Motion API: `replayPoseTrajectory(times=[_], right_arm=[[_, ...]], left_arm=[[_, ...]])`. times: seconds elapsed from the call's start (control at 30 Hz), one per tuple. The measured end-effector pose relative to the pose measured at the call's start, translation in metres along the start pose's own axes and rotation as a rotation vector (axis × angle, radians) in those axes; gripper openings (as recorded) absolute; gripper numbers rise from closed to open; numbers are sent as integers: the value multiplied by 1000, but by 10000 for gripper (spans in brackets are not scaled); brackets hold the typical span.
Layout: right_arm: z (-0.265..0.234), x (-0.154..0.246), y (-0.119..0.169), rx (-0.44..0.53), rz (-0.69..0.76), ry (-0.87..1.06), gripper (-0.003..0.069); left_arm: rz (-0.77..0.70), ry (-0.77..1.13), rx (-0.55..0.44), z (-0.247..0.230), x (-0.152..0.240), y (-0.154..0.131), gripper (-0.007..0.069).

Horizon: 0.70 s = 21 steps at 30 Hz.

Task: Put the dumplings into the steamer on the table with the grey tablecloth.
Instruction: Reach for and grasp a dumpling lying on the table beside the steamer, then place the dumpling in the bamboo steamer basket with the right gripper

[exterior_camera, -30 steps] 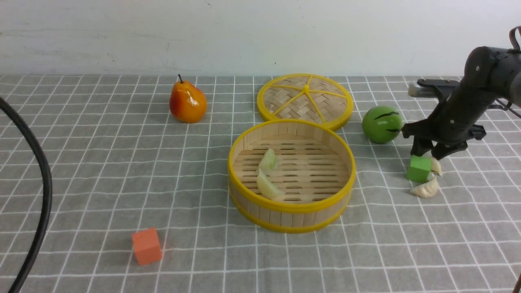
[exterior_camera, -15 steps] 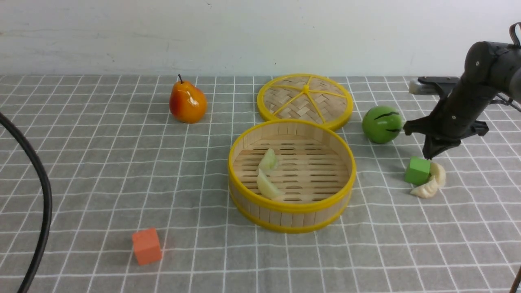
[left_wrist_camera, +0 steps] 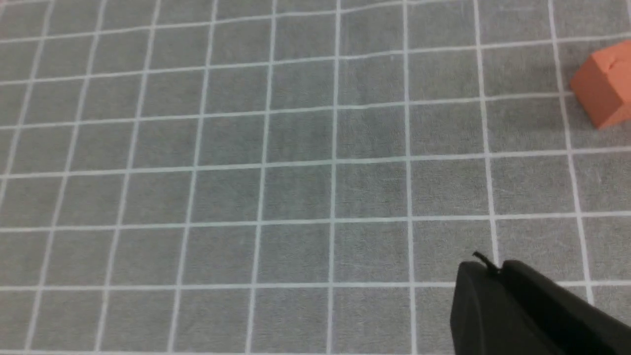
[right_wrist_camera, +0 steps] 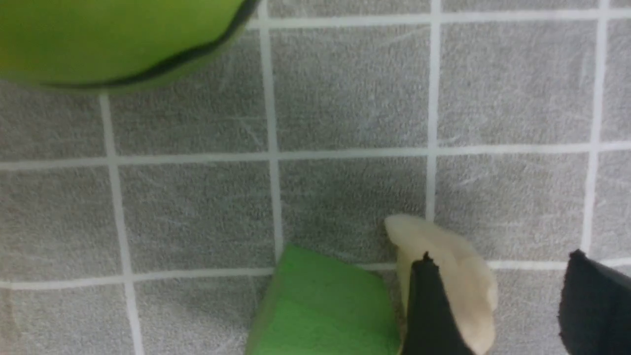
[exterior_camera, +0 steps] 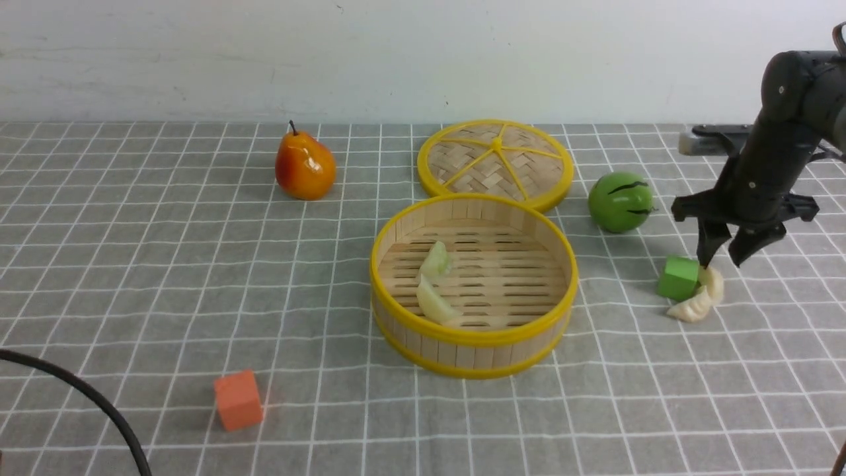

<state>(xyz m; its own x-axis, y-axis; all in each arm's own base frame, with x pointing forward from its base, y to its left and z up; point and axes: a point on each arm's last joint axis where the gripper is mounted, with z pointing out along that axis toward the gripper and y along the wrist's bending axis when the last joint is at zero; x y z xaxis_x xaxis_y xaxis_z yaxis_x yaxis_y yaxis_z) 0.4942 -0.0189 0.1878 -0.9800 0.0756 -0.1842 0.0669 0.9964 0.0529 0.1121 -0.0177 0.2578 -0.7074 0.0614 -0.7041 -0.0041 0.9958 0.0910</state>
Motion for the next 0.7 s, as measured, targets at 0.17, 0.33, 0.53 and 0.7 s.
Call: replayPoseTrajectory(times=[0.17, 0.33, 0.53, 0.7], right_arm=[[15, 4, 0, -9, 7, 44, 344], [14, 4, 0, -12, 4, 42, 230], [-49, 0, 14, -63, -12, -93, 231], [-103, 13, 88, -259, -167, -188, 231]], left_arm=[[-12, -78, 51, -3, -3, -2, 38], [-12, -91, 54, -4, -3, -2, 38], [-16, -116, 76, -5, -5, -4, 38], [-19, -181, 132, -6, -11, -9, 38]])
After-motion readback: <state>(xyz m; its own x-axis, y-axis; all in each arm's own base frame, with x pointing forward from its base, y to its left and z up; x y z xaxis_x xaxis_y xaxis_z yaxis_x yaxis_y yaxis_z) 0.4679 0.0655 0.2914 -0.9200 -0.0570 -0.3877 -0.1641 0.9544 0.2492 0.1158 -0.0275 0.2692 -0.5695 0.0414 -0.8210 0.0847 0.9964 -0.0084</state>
